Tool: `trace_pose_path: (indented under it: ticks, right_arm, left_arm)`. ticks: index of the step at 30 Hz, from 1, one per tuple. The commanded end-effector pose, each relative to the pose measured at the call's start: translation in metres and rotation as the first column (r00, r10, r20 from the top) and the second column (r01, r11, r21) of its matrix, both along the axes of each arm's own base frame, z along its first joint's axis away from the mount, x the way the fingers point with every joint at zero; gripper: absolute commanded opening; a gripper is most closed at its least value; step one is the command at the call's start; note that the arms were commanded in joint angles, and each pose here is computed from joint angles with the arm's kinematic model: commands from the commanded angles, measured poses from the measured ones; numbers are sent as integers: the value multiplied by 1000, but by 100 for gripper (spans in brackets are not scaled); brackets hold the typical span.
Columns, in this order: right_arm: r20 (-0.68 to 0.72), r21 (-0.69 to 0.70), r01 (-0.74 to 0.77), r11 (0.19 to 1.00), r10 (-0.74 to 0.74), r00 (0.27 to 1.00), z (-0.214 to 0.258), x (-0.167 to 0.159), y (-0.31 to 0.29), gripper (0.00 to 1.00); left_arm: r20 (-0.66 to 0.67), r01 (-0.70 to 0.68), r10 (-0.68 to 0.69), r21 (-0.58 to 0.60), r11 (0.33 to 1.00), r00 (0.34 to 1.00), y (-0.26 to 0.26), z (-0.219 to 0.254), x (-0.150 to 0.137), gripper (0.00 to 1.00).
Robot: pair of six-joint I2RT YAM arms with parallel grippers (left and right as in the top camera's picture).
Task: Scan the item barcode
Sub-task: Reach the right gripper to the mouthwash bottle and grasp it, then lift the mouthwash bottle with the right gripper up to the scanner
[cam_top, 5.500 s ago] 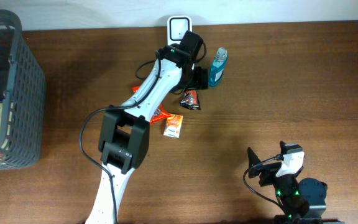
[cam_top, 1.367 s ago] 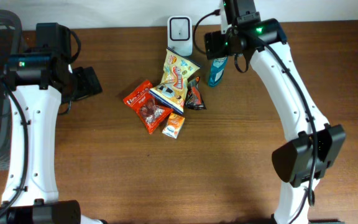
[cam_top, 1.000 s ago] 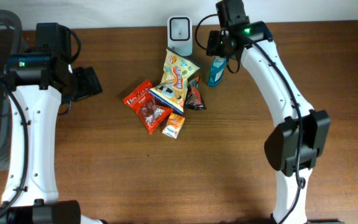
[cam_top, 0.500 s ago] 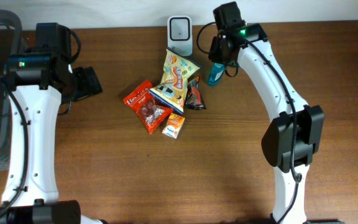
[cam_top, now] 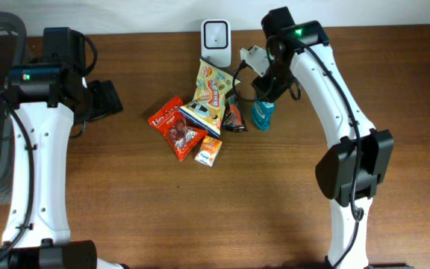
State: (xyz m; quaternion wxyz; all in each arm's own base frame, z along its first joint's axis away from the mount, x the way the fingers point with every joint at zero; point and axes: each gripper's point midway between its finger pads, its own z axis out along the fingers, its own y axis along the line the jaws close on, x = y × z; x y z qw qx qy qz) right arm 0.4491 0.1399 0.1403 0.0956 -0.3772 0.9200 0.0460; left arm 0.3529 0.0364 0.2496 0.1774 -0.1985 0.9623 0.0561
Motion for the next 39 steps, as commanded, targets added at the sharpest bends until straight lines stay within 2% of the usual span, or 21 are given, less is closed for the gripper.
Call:
trace_pose_path:
  ticks: [1, 5, 6, 7, 8, 9, 10, 11, 12, 13, 14, 15, 16, 18, 21, 24, 26, 28, 29, 37, 39]
  right_arm:
    - [11, 15, 24, 1000, -24, 1000, 7, 4, -22, 69]
    - [32, 37, 142, 989, -143, 989, 19, 12, -27, 89]
    - [58, 81, 269, 960, -273, 960, 36, 21, -26, 97]
    - [63, 129, 379, 916, -389, 919, 54, 26, -25, 98]
    - [31, 214, 562, 799, -581, 813, 89, 24, -25, 98]
    - [-61, 285, 645, 709, -658, 750, 106, 17, -14, 98]
    - [-222, 357, 645, 676, -609, 761, 114, 1, 14, 98]
    - [-270, 386, 635, 669, -576, 771, 116, -2, 23, 99]
    - [-316, 336, 729, 596, -658, 684, 111, -3, 18, 99]
    - [-334, 221, 879, 422, -815, 475, 100, -6, 4, 99]
    - [-245, 132, 965, 226, -936, 253, 92, -9, -15, 100]
    - [-171, 94, 990, 102, -978, 117, 88, -16, -23, 100]
    - [-102, 87, 996, 0, -995, 9, 86, -23, -22, 100]
    - [-9, 95, 991, -95, -995, -94, 72, -28, -15, 99]
    - [61, 73, 992, -103, -992, -107, 26, -21, -13, 95]
    - [209, 130, 991, 39, -978, 11, 15, 2, -28, 93]
    - [254, 143, 988, 58, -967, 20, 19, 5, -34, 76]
    - [230, 135, 989, 60, -973, 28, 16, 4, -29, 65]
    - [185, 130, 989, 68, -982, 44, 14, 3, -18, 52]
    - [169, 100, 993, 59, -985, 42, -5, -6, -7, 53]
    - [183, 106, 993, 58, -982, 38, -4, -4, -9, 47]
  left_arm:
    - [4, 3, -3, 10, 1000, 1000, 2, 2, -1, 99]
    - [5, 2, -2, 10, 1000, 1000, 2, 2, 0, 99]
    - [5, 2, -2, 10, 1000, 1000, 2, 2, 0, 99]
    - [5, 2, -2, 10, 1000, 1000, 2, 2, 0, 99]
    - [5, 2, -2, 10, 1000, 1000, 2, 3, -1, 99]
    - [5, 2, -2, 10, 1000, 1000, 2, 2, 0, 99]
    - [5, 2, -2, 10, 1000, 1000, 2, 2, 0, 99]
    - [4, 2, -2, 10, 1000, 1000, 2, 2, -1, 99]
    - [4, 2, -2, 10, 1000, 1000, 2, 2, -1, 99]
    - [5, 2, -2, 10, 1000, 1000, 2, 2, 0, 99]
    - [5, 2, -2, 10, 1000, 1000, 2, 2, 0, 99]
    - [4, 2, -2, 10, 1000, 1000, 2, 2, -1, 99]
    - [5, 2, -2, 10, 1000, 1000, 2, 2, 0, 99]
    - [4, 2, -2, 10, 1000, 1000, 2, 2, -1, 99]
    - [5, 2, -2, 10, 1000, 1000, 2, 2, 0, 99]
    - [4, 2, -2, 10, 1000, 1000, 2, 2, -1, 99]
    - [4, 2, -3, 9, 1000, 1000, 2, 2, -1, 99]
    - [4, 2, -2, 10, 1000, 1000, 2, 2, -1, 99]
    - [5, 2, -2, 10, 1000, 1000, 2, 2, 0, 99]
    - [4, 2, -2, 10, 1000, 1000, 2, 2, -1, 99]
    - [4, 2, -2, 10, 1000, 1000, 2, 2, -1, 99]
